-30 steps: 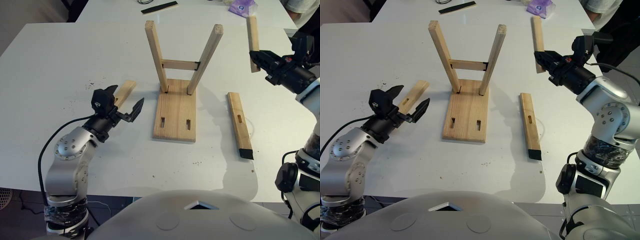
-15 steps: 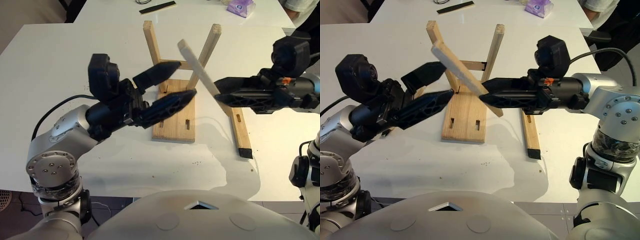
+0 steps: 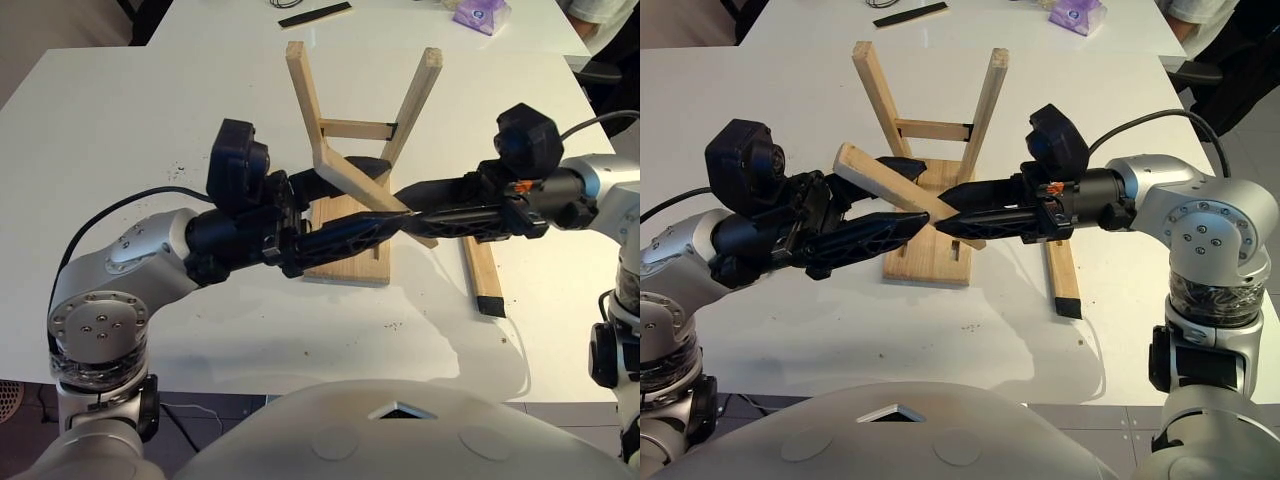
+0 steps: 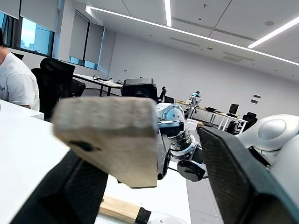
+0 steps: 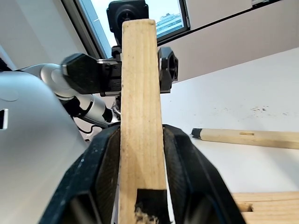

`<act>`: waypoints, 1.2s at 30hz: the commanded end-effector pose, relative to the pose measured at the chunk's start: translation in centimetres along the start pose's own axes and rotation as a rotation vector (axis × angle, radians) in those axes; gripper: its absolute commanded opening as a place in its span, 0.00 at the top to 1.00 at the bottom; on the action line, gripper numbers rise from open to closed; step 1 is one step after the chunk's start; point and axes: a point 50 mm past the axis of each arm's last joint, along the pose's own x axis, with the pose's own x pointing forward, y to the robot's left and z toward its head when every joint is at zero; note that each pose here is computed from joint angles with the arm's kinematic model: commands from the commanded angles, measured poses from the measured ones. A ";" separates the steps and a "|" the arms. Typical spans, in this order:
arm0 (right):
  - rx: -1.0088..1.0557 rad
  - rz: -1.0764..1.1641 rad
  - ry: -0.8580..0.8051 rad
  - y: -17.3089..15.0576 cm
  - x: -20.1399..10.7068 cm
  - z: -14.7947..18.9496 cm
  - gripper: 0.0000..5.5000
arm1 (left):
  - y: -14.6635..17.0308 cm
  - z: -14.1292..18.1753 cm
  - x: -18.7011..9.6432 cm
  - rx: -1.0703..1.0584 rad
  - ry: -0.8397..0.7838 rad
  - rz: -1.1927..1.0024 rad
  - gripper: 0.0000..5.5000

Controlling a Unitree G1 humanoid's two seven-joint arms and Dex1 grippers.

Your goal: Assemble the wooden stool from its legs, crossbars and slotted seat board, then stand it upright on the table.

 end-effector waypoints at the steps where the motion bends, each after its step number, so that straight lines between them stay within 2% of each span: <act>1: -0.008 -0.052 0.030 -0.4 -0.5 -0.4 0.76 | 0.0 -0.3 -0.1 0.018 0.023 -0.008 0.58; 8: -0.046 -0.064 0.050 -0.5 -0.4 -0.6 0.76 | 0.7 -1.0 -0.4 0.028 0.048 0.040 0.77; 15: -0.090 -0.072 0.065 -0.5 0.4 -1.0 0.76 | 1.2 -0.8 -0.1 0.049 0.029 0.051 0.77; 16: -0.099 -0.107 0.069 -0.8 0.4 -1.1 0.70 | 1.3 -0.8 -0.1 0.051 0.027 0.054 0.77; 20: -0.092 -0.140 0.105 -0.8 0.4 -1.9 0.58 | 1.9 -0.7 -0.7 0.066 0.048 0.090 0.77; 22: -0.087 -0.169 0.123 -0.8 -0.1 -2.2 0.57 | 2.2 -0.7 -1.5 0.097 0.102 0.125 0.77; 26: -0.095 -0.244 0.132 -0.9 -1.3 -2.7 0.57 | 3.0 0.1 -4.9 0.178 0.245 0.233 0.77; 31: -0.110 -0.349 0.094 -0.8 -1.7 -3.6 0.57 | 5.0 3.3 -9.4 0.320 0.369 0.406 0.77; 34: -0.112 -0.397 0.099 -0.8 -1.7 -4.5 0.57 | 7.0 5.1 -12.7 0.416 0.423 0.583 0.77; 36: -0.114 -0.421 0.113 -0.9 -1.7 -5.0 0.57 | 8.6 4.7 -15.9 0.496 0.556 0.743 0.77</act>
